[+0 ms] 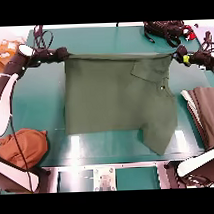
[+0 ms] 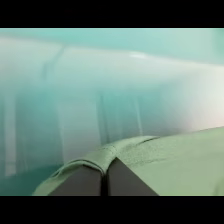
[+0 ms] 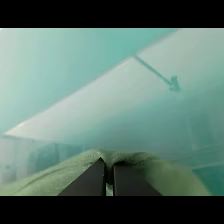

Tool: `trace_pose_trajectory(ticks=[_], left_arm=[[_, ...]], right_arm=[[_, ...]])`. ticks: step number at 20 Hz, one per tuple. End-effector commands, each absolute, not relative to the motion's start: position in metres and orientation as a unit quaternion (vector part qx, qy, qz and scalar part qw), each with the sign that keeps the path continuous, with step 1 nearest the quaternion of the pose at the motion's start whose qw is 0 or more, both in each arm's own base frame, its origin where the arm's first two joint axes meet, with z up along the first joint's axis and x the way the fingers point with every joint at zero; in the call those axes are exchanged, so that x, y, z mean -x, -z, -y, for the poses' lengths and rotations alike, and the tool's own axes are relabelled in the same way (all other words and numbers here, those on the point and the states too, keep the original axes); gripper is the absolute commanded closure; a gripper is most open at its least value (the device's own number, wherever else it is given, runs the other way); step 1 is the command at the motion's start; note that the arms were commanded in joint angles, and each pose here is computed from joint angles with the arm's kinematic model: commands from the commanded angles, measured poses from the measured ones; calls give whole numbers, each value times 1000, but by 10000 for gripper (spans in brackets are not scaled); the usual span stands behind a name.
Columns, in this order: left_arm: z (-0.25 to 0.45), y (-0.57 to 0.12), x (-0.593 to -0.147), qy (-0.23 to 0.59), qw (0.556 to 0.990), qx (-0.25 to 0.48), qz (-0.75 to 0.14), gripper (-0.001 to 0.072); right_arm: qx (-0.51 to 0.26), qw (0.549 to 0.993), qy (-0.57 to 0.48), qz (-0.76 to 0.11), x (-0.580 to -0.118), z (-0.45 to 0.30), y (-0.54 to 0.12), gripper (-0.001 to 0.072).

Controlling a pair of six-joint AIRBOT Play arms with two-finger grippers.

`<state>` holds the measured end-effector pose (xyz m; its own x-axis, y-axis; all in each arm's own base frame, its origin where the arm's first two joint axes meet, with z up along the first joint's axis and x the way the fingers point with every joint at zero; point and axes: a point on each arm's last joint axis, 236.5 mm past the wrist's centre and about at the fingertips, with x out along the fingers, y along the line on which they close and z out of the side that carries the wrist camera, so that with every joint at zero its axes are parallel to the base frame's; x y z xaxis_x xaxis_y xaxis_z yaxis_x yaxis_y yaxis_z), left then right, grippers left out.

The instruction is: Fold the shirts.

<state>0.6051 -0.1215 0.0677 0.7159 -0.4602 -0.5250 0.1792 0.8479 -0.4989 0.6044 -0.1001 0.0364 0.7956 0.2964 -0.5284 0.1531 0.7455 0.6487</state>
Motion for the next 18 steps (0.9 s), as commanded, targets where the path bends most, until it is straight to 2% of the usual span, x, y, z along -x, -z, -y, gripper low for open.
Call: trace_pose_trajectory(ticks=[1, 5, 9, 13, 18], left_arm=[[119, -72, -610, 176, 906, 205, -326, 685], [128, -3, -576, 195, 858, 174, -442, 685], [126, 36, -544, 190, 816, 162, -522, 685], [124, 64, -526, 171, 794, 180, -555, 685], [128, 79, -514, 168, 778, 200, -572, 685]], right_arm=[[-353, 877, -48, -322, -608, 99, -35, 691], [-304, 852, -51, -423, -570, 95, 6, 692], [-242, 813, -34, -528, -520, 107, 50, 692], [-254, 794, -27, -552, -502, 100, 82, 692], [-261, 791, -26, -553, -500, 97, 87, 692]])
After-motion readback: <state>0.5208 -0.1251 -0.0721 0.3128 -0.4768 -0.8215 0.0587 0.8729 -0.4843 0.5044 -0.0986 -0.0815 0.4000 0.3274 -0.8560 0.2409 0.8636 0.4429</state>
